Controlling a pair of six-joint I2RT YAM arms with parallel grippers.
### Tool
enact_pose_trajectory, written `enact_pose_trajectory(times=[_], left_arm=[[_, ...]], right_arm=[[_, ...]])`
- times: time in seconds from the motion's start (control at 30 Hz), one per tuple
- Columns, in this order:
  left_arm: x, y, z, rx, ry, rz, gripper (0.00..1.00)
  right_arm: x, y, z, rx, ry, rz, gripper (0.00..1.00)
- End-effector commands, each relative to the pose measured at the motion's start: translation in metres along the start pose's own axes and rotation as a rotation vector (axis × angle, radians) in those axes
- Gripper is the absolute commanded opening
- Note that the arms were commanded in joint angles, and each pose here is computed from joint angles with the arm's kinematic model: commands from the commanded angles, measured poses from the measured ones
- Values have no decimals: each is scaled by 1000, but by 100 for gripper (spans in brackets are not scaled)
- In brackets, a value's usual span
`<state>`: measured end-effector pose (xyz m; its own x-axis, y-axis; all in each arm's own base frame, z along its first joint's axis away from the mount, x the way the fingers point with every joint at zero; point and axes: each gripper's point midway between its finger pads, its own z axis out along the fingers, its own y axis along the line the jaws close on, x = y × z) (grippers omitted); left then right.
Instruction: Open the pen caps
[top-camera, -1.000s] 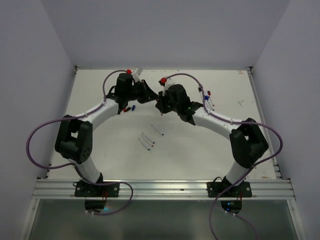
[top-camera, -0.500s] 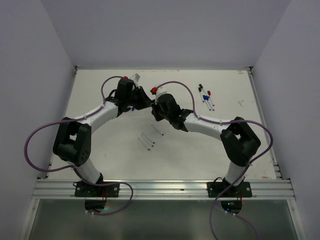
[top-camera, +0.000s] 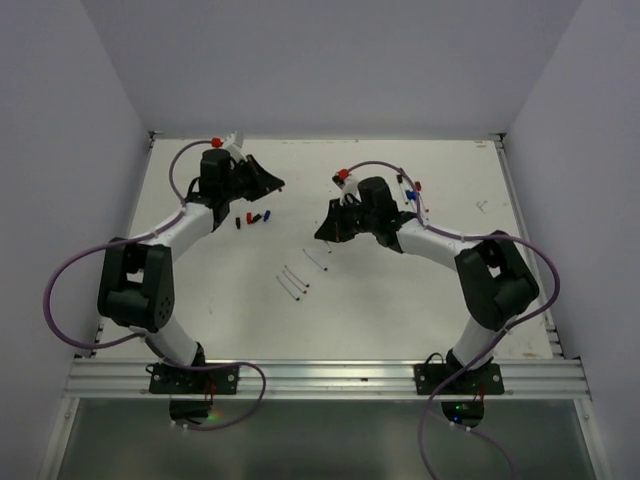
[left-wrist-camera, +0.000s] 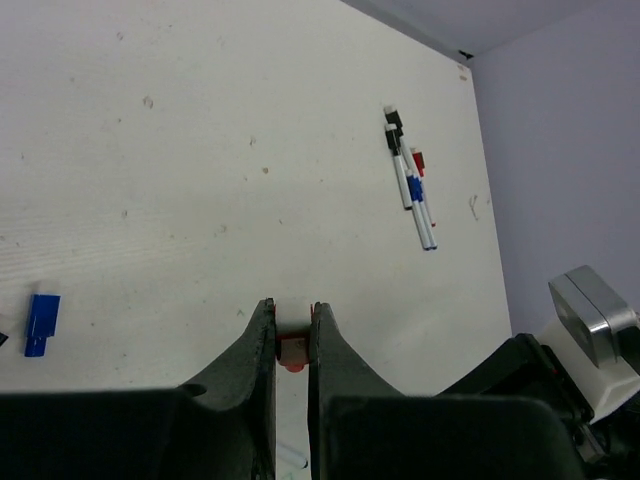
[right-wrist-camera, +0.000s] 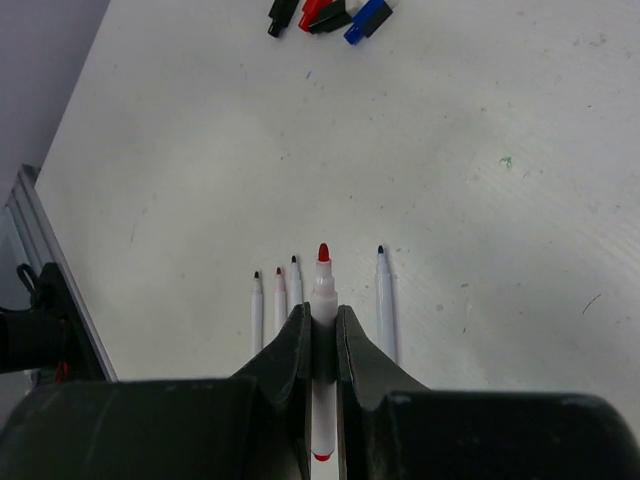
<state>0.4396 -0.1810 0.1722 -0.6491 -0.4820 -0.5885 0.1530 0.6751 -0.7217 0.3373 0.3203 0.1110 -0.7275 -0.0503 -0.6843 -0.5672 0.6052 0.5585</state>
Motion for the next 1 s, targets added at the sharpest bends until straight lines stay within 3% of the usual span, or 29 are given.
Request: enact_pose_trajectory(times=[0.0,0.17,0.37,0.97], left_arm=[[-1,2,16,-28,39,70,0],[16,17,27,-135,75,143,0],[30,39,39,-286,126,241,0],[70,105,62,-554,277,373,0]], right_arm=[[-4,6,1,24,44,-69,0],[18,-35,3,228,120,-85,0],[41,-51,14,388,204,-196,0],[81,-52,49,490,261,-295,0]])
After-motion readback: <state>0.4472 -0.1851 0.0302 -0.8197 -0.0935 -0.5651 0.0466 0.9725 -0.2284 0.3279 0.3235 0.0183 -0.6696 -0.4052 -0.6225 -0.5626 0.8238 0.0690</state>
